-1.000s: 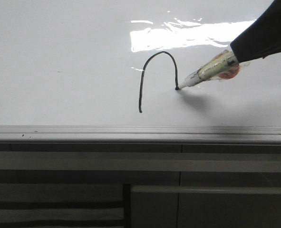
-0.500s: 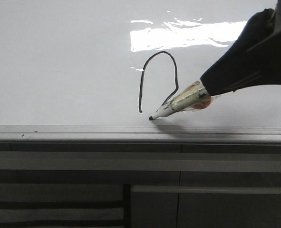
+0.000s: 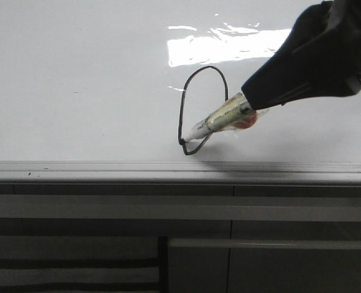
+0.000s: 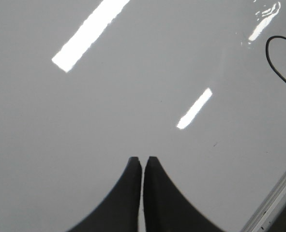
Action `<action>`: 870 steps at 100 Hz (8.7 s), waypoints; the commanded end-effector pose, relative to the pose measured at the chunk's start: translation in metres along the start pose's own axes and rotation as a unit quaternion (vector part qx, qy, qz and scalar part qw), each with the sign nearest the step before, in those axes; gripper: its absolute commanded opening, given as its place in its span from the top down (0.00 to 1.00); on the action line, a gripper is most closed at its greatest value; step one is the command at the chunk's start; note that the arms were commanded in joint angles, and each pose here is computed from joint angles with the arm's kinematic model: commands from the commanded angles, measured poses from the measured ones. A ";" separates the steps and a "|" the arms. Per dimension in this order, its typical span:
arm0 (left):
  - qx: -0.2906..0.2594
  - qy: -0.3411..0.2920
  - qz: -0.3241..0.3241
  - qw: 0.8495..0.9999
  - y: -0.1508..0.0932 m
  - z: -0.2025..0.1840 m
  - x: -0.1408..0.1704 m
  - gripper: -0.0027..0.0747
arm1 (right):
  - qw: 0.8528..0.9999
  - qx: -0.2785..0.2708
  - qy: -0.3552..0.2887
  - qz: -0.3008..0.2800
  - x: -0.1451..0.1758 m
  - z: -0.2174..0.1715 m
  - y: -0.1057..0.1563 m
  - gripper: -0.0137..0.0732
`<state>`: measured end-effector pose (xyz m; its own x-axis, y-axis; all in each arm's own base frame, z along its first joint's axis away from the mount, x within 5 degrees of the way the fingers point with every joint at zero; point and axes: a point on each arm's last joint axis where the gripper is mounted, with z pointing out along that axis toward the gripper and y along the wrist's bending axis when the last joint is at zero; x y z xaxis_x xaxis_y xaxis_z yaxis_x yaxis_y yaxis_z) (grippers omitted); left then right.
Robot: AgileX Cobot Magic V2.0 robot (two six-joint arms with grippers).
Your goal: Write number 0 on whiteboard
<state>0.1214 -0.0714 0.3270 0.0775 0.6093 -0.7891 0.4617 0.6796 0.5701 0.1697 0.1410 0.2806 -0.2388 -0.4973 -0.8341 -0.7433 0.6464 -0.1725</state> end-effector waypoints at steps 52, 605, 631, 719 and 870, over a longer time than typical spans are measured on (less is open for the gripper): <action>0.009 -0.063 -0.019 0.998 0.003 -0.004 -0.018 0.99 | 0.985 -0.150 -0.072 -0.040 -0.009 -0.078 0.054 0.90; 0.117 0.072 -0.511 0.849 -0.038 0.101 0.079 0.99 | 0.998 -0.043 -0.034 -0.037 -0.004 -0.073 0.017 0.92; 0.112 0.069 -0.520 0.844 -0.038 0.101 0.079 0.99 | 0.998 -0.043 -0.034 -0.036 -0.004 -0.073 0.017 0.92; 0.104 0.078 -0.518 0.845 -0.037 0.101 0.081 0.61 | 0.998 -0.046 -0.033 -0.032 -0.004 -0.073 0.017 0.92; 0.095 -0.142 -0.245 0.954 -0.018 -0.005 0.017 0.99 | 0.969 0.026 -0.243 -0.040 0.071 -0.151 0.035 0.92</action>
<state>0.1187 -0.0750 0.2889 -0.0479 0.0913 -0.9947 0.6667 0.7444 0.0363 0.0328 0.0429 0.2879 0.0966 -0.2905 -0.9520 -0.7391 0.6197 -0.2641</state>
